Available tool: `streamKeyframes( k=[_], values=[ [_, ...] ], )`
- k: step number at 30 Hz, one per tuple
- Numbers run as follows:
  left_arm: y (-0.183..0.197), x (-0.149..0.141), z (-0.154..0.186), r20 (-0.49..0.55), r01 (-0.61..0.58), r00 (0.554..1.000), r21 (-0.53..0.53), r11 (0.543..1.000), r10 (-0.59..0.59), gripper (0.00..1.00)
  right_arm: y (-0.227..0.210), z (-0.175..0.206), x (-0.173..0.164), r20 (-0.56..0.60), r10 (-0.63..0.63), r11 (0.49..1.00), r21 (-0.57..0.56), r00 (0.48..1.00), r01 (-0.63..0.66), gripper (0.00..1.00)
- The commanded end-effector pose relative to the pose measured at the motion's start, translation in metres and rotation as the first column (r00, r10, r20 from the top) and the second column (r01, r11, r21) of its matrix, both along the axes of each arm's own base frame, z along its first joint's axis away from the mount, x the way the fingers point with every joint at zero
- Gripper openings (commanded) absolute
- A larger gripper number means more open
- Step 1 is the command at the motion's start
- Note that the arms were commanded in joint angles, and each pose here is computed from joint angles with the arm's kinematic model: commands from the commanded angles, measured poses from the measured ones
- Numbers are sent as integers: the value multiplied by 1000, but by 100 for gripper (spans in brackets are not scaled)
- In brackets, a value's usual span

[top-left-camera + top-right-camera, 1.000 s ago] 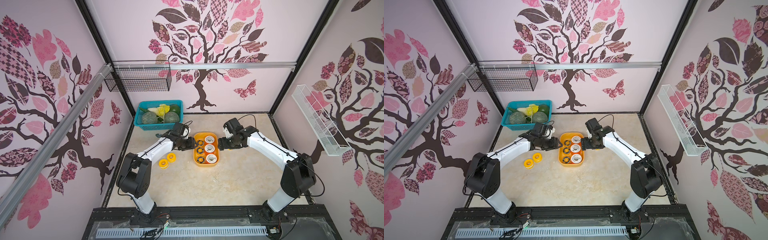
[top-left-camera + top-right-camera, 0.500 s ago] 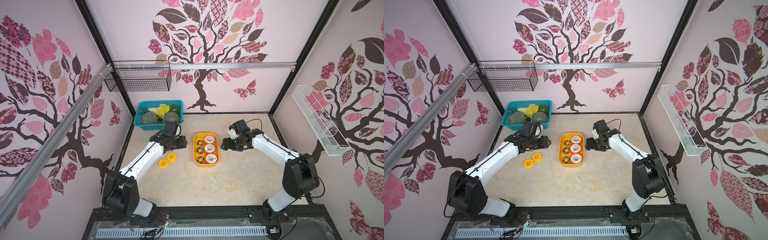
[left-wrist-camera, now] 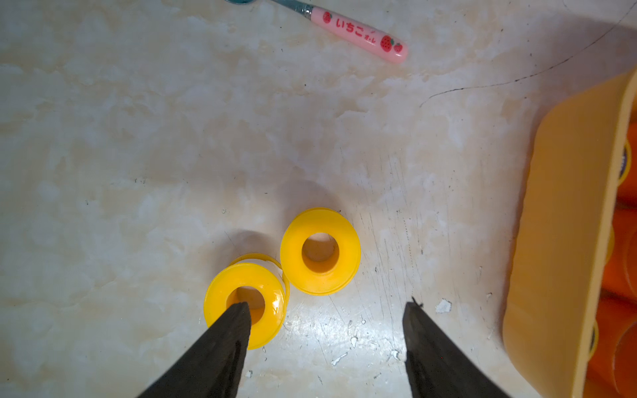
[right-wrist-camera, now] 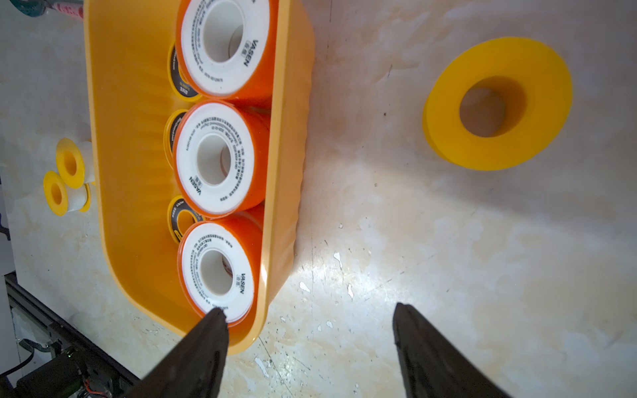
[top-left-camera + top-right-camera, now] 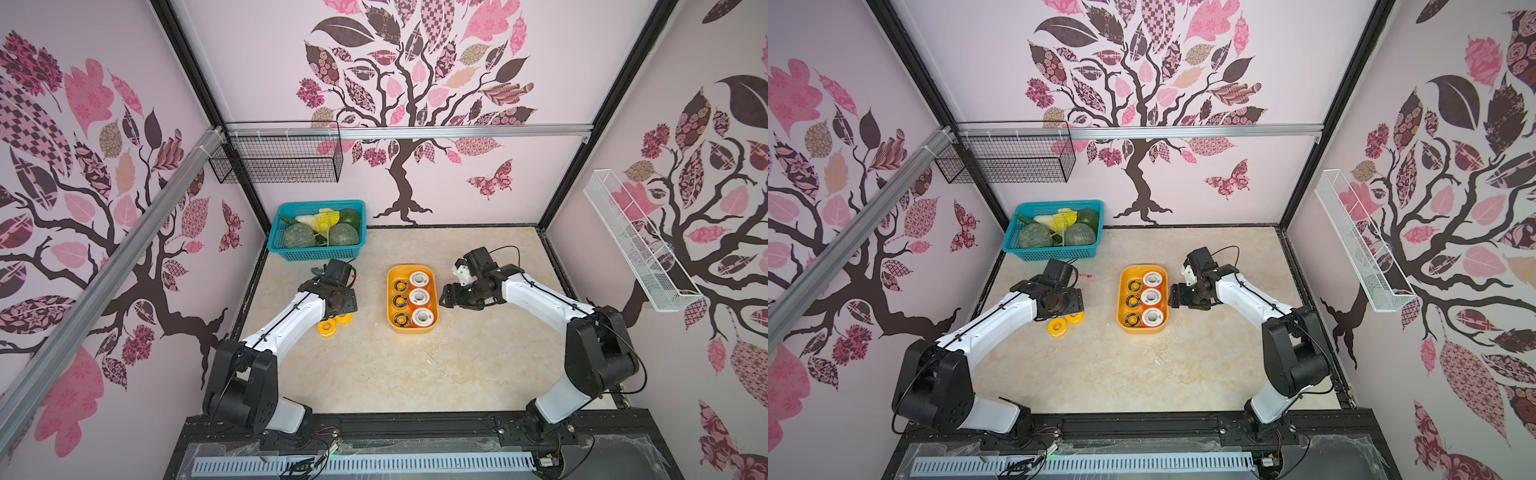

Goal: Put the sealing tape into the storage box
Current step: Pick up the sealing tape at the center of the board.

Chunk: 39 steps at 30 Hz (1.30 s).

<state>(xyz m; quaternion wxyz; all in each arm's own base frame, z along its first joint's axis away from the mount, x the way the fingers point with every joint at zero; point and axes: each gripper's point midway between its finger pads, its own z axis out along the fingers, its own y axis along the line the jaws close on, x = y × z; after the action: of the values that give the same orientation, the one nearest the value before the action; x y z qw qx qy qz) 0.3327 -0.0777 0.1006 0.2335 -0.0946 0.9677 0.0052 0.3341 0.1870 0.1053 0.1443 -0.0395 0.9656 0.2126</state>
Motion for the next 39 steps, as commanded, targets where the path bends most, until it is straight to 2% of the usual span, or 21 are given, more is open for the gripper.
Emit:
streamKeyframes(
  k=[1,7,13,39],
  values=[
    [6,9,-6,9,-41,999,31,999,41,80,5,3,3,16,15,1000,27,1000,-15,80],
    [-5,13,-23,-26,1,1000,5,1000,-1,89,7,1,3,11,15,999,33,1000,-16,80],
    [-7,18,-38,-52,15,999,14,1000,-14,89,6,0,2,6,15,999,33,1000,-15,80],
    [-6,25,-61,-110,15,994,55,998,-9,78,7,1,1,-4,26,999,28,1000,-26,80]
  ],
)
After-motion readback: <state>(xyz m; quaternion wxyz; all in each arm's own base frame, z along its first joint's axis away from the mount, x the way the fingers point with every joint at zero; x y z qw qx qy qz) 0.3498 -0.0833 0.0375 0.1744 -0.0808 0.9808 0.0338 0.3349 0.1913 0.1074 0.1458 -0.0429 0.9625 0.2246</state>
